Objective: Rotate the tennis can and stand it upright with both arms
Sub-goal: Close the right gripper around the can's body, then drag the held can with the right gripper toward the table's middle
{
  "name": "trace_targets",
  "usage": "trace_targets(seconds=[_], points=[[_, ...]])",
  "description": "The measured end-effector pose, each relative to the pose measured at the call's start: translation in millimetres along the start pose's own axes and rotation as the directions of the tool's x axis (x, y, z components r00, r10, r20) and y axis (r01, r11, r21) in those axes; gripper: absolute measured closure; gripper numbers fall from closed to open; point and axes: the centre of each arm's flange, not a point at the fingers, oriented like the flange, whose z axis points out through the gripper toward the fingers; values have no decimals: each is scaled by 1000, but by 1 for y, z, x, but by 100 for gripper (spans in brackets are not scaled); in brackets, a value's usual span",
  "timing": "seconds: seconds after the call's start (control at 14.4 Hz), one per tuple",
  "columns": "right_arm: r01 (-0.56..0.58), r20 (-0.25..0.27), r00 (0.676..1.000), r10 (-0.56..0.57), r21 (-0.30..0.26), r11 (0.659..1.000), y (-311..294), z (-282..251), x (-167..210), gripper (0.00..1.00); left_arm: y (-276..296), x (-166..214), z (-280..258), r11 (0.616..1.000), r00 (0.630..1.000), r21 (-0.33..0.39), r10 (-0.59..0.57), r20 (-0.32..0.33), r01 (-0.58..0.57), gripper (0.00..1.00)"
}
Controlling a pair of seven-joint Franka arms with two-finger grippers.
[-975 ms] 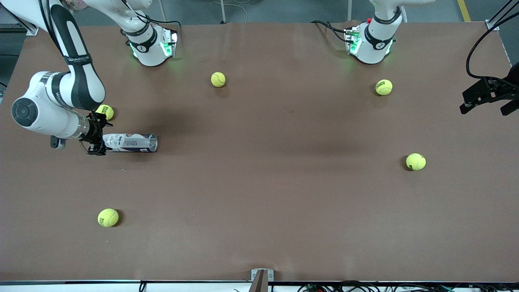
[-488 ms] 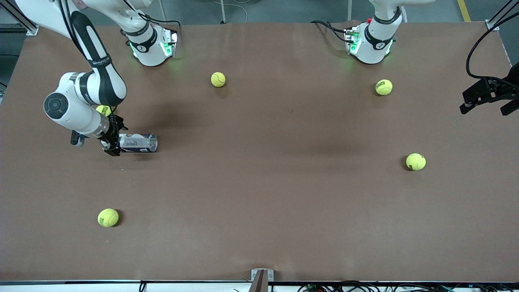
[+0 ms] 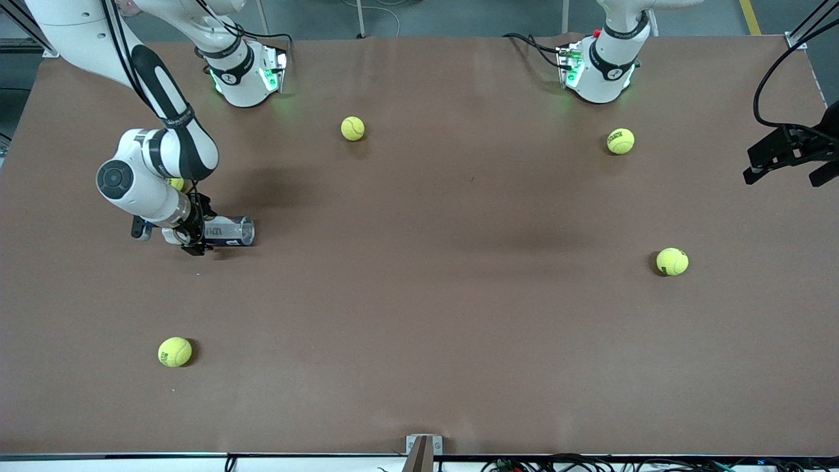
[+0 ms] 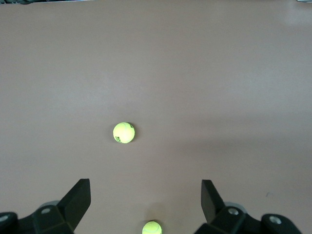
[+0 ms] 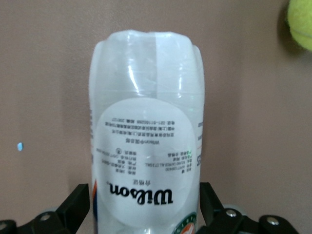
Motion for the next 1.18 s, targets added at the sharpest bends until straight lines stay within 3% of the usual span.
trace_targets(seconds=[0.07,0.21,0.35,0.7,0.98,1.18], points=[[0,0,1000,0,-1,1000,0,1,0,2,0,0,0,1000,1000,0,0,0,0,0],[0,0,1000,0,1,1000,0,-1,0,23,0,0,0,1000,1000,0,0,0,0,0],[0,1,1000,0,-1,1000,0,-2,0,34,0,0,0,1000,1000,0,0,0,0,0],[-17,0,1000,17,-34,999,-2,-5,-19,38,0,0,0,1000,1000,0,0,0,0,0],[-80,-24,997,78,-63,995,-11,-37,-111,38,0,0,0,1000,1000,0,-1,0,1,0],[-145,-28,989,145,-13,989,-21,-87,-214,38,0,0,0,1000,1000,0,-1,0,1,0]])
